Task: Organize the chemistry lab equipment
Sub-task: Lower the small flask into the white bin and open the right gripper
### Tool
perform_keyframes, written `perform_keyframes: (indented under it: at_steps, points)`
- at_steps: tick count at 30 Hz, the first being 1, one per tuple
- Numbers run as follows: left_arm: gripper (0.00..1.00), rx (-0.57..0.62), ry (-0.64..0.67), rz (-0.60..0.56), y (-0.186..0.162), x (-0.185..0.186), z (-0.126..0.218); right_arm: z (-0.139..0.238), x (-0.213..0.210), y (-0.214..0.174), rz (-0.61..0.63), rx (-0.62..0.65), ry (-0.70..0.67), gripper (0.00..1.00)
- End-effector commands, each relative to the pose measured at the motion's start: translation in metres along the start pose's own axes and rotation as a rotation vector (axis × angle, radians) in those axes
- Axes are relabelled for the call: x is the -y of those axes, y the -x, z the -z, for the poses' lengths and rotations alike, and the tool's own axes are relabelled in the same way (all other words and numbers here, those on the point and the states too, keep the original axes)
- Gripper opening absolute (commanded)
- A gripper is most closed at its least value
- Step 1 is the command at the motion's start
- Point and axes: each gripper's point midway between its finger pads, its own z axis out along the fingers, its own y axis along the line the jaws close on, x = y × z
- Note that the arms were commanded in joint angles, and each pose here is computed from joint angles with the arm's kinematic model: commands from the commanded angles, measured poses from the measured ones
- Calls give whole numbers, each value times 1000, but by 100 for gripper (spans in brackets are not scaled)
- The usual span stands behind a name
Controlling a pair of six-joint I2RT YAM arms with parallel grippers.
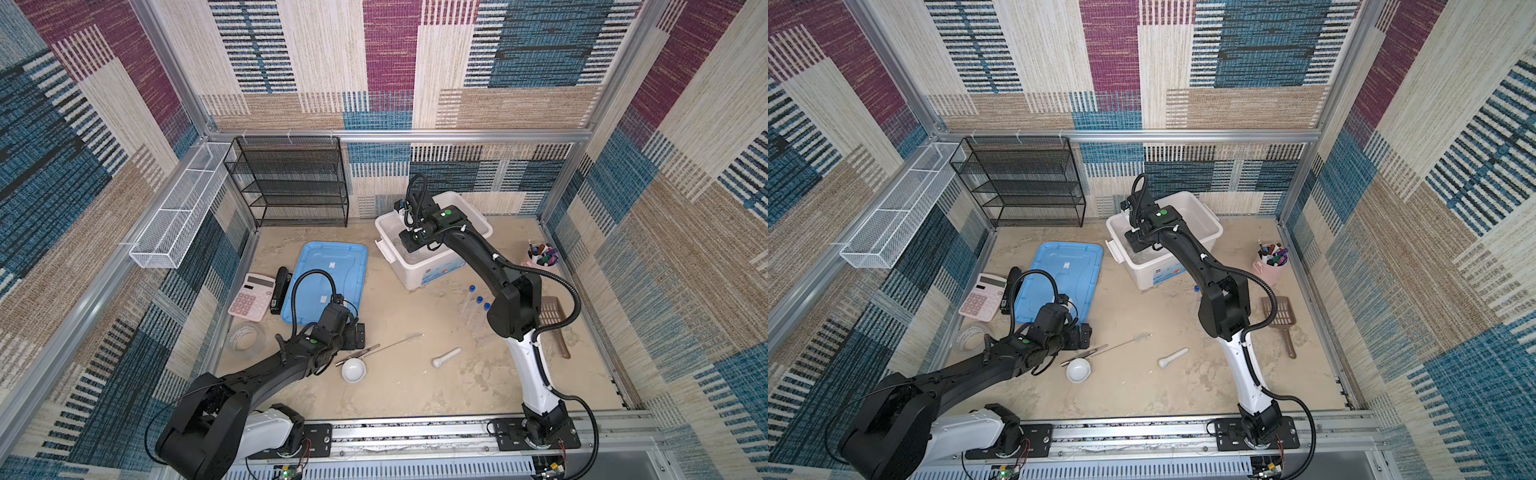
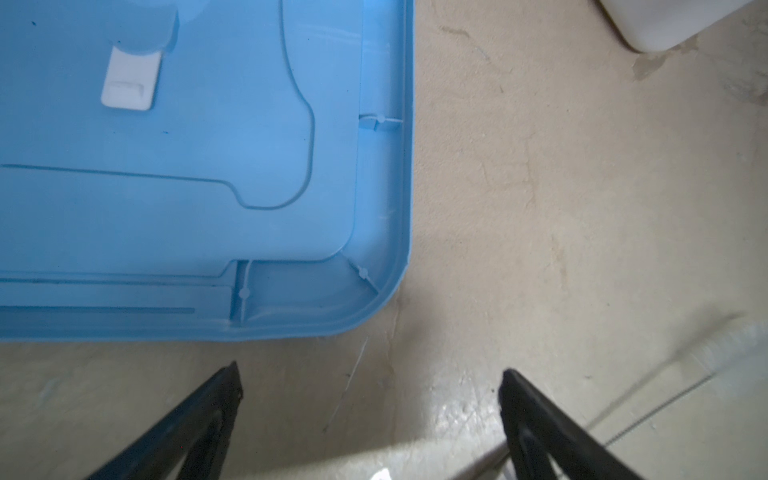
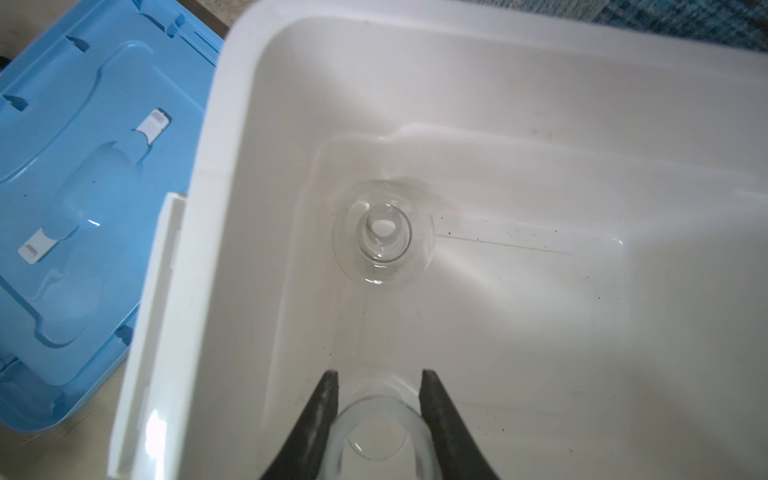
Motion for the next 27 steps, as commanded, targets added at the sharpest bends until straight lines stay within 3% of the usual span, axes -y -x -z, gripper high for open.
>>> perform_keyframes:
  at_steps: [1, 20, 27]
  points:
    - [99, 16, -16, 15, 4, 4, -1, -7, -4, 2, -1, 17, 23, 24]
    - [99, 12, -18, 28, 0, 4, -3, -30, -1, -7, -46, 115, 27, 25]
    - [99, 0, -15, 27, -3, 4, -5, -41, -4, -6, -39, 95, 69, 24]
